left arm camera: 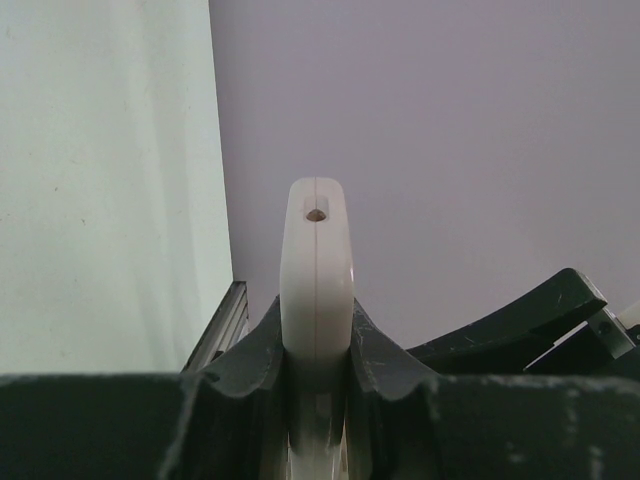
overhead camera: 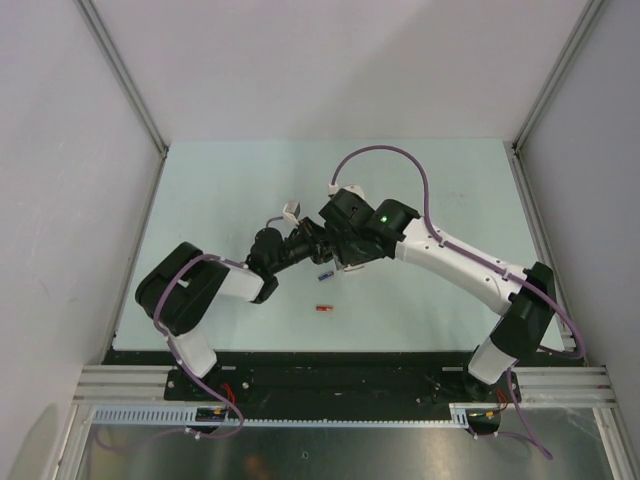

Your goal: Load the batteries into the remote control

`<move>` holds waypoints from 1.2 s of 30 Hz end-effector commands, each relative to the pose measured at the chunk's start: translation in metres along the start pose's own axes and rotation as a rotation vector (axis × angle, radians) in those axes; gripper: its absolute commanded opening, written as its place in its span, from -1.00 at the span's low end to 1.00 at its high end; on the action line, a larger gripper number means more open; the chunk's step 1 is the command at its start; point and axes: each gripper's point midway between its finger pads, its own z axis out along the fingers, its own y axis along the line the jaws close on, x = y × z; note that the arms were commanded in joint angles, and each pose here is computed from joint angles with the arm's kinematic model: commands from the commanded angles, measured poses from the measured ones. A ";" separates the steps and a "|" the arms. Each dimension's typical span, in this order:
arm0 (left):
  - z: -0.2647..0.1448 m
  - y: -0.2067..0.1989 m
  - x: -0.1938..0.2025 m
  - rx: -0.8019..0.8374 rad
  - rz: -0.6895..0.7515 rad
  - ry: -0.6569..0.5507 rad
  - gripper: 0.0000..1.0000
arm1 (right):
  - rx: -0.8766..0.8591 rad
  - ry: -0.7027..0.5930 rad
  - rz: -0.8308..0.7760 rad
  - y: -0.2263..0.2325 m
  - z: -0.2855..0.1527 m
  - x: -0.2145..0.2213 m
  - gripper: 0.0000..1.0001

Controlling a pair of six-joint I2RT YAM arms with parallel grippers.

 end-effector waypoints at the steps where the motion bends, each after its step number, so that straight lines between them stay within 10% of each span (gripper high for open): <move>1: 0.007 -0.057 -0.004 0.182 0.046 0.000 -1.00 | 0.003 0.041 -0.008 -0.002 -0.004 0.017 0.16; 36: 0.005 -0.057 -0.002 0.185 0.072 0.009 -1.00 | -0.021 0.004 -0.002 0.006 -0.013 0.012 0.31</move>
